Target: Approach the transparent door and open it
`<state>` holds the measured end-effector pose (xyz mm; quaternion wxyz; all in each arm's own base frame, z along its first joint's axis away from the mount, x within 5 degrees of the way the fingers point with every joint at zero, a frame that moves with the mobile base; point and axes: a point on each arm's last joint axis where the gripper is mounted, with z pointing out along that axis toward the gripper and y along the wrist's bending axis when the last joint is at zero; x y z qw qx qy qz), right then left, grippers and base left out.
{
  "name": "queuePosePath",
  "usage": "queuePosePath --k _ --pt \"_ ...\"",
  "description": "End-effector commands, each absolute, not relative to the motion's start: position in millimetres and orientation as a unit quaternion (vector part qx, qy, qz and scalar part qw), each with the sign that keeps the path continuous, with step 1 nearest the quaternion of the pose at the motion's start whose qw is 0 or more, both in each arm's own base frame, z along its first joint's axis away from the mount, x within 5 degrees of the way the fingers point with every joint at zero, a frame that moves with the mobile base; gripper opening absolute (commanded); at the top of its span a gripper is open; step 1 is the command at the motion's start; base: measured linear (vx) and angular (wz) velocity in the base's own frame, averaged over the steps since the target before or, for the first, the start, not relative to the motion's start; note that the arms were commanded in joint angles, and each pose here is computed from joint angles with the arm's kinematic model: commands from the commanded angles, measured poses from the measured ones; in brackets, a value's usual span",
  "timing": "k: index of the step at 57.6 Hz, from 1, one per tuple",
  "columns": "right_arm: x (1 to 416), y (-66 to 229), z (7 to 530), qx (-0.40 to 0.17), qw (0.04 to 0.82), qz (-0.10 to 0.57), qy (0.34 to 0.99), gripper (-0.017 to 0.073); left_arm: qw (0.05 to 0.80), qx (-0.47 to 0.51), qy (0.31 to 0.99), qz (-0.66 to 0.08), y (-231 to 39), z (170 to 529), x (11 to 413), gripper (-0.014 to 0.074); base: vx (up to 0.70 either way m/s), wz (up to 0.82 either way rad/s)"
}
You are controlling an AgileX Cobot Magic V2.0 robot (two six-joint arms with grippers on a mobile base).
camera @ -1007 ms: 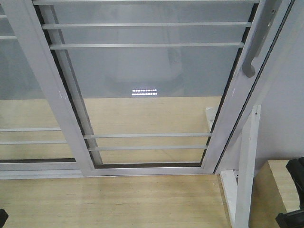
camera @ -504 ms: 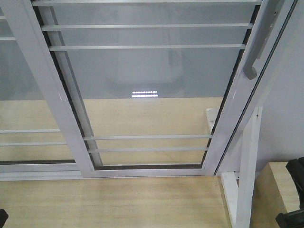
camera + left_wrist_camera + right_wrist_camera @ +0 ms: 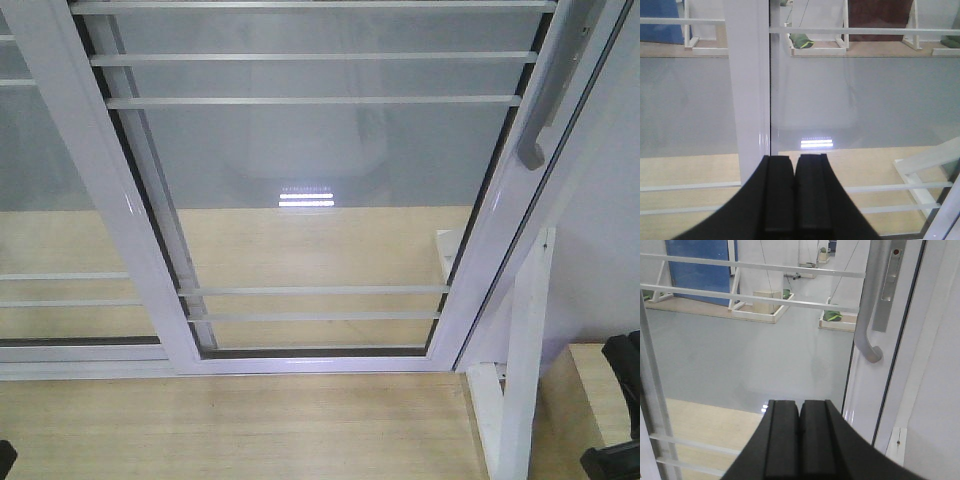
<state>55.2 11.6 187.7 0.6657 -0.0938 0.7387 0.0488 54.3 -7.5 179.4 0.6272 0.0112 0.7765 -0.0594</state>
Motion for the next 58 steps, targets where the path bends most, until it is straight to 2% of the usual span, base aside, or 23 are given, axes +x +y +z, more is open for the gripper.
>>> queuePosePath --k 1,30,43,58 --pt "56.1 10.9 190.6 -0.088 0.693 0.045 0.715 0.0000 0.652 0.003 0.755 -0.064 -6.9 178.0 55.5 -0.0002 0.00 0.00" --pt "56.1 10.9 190.6 -0.088 0.693 0.045 0.715 0.0000 0.652 0.003 0.755 -0.064 -6.9 178.0 55.5 -0.0002 0.00 0.00" --pt "56.2 10.7 190.9 -0.122 0.695 0.010 0.709 0.0000 0.653 0.005 0.755 -0.062 -6.8 178.1 55.5 -0.0002 0.00 0.00" --pt "56.2 10.7 190.7 -0.122 0.694 0.010 0.709 0.0000 0.689 -0.006 0.721 -0.065 -5.5 187.1 56.5 -0.0002 0.00 0.00"
